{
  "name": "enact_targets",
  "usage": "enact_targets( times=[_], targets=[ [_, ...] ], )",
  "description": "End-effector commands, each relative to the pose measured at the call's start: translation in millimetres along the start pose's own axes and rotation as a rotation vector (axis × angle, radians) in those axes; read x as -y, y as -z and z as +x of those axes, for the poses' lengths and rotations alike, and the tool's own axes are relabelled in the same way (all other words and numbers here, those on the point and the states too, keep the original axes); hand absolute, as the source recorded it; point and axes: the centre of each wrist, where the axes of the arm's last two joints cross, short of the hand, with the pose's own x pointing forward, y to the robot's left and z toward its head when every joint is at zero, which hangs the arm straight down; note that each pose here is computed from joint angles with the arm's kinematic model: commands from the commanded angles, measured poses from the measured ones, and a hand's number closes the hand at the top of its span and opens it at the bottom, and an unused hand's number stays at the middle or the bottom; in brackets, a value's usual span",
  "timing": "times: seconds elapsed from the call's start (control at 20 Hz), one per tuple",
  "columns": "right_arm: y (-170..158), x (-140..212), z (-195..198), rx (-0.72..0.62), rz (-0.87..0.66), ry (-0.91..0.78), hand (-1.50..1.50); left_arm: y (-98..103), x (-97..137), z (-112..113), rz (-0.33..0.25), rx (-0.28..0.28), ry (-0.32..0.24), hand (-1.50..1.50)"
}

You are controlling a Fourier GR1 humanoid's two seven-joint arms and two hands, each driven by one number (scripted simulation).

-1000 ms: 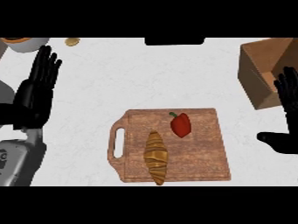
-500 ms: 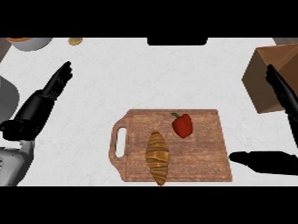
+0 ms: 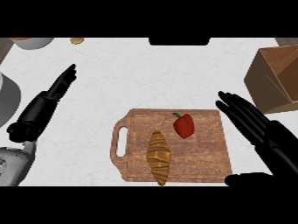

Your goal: Pick the croissant from the cutting board and place it in the cardboard box

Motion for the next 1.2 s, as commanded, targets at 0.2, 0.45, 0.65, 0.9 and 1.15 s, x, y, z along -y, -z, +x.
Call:
enact_targets(
  times=[0.2, 0.45, 0.65, 0.9, 1.15],
  targets=[
    [11, -13, 56, -0.088, 0.323, -0.274, -1.5, -1, 3, 1, -0.022, 0.009, 0.01, 0.0],
    [25, -39, 109, -0.127, 0.389, -0.371, -1.5, -5, 2, -4, -0.019, 0.018, -0.007, 0.0],
    [37, -73, 140, -0.197, 0.449, -0.408, -1.5, 3, 9, 4, -0.019, 0.012, 0.0, 0.0],
    [59, -86, 154, -0.266, 0.495, -0.39, -1.5, 2, -22, 2, -0.019, 0.008, -0.004, 0.0],
    [69, -107, 160, -0.283, 0.523, -0.375, -1.5, -6, 5, 3, 0.01, -0.018, -0.002, 0.0]
  ],
)
